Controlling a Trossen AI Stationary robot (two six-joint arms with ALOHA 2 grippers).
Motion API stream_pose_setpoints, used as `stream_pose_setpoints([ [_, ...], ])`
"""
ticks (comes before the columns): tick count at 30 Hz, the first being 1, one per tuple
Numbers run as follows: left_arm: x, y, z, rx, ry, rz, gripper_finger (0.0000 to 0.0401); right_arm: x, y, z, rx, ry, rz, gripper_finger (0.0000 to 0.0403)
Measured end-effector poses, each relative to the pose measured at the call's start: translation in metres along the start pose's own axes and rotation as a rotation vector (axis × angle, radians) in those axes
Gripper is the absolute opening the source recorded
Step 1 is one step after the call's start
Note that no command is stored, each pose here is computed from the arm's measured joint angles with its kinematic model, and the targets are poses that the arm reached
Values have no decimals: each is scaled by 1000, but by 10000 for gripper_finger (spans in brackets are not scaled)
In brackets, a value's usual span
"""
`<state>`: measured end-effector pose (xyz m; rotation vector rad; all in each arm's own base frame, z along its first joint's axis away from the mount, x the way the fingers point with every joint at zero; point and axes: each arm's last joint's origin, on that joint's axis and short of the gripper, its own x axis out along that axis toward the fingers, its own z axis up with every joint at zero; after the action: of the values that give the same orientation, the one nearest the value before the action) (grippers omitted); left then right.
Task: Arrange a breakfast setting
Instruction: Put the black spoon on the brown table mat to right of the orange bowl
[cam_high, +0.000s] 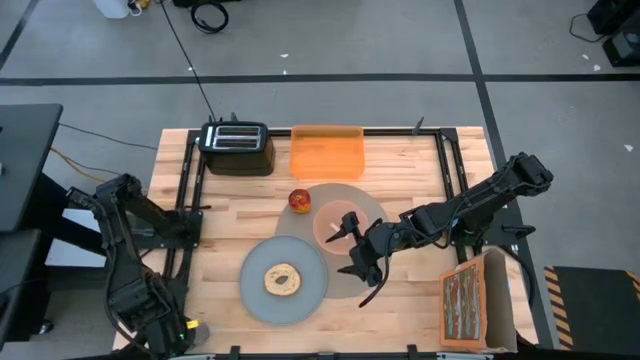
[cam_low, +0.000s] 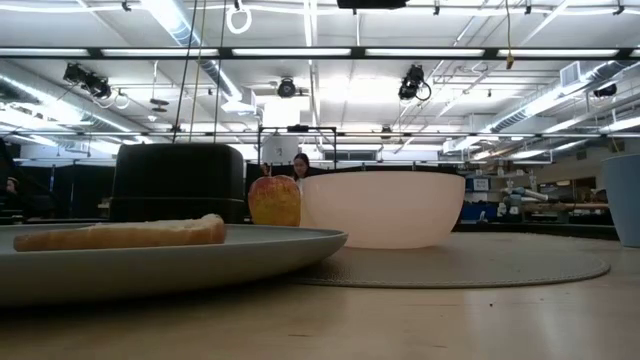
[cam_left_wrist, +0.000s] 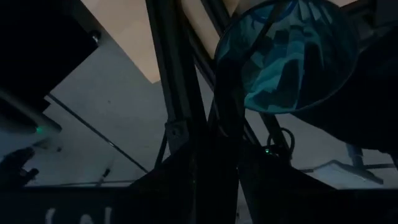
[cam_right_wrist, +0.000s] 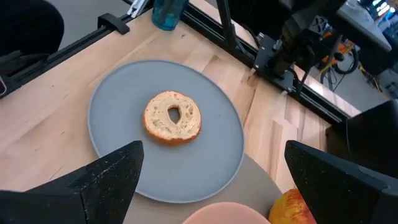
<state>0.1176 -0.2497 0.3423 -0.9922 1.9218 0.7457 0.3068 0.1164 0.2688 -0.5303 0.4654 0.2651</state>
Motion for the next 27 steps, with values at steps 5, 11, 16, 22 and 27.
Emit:
stream_pose_setpoints([
  [5, 1, -1, 3, -34, -7, 5, 121, 0, 0, 0, -18, -1, 1, 399],
  [11, 7, -5, 5, -36, 0, -5, 121, 0, 0, 0, -33, -2, 4, 399],
  [16, 7, -5, 5, -66, 1, -5, 121, 0, 0, 0, -36, 1, 8, 399],
  [22, 11, -8, 5, -78, -5, 9, 121, 0, -1, -2, -34, -4, 43, 399],
  [27, 13, -9, 5, -93, 11, 29, 121, 1, -5, -4, -26, 1, 37, 399],
])
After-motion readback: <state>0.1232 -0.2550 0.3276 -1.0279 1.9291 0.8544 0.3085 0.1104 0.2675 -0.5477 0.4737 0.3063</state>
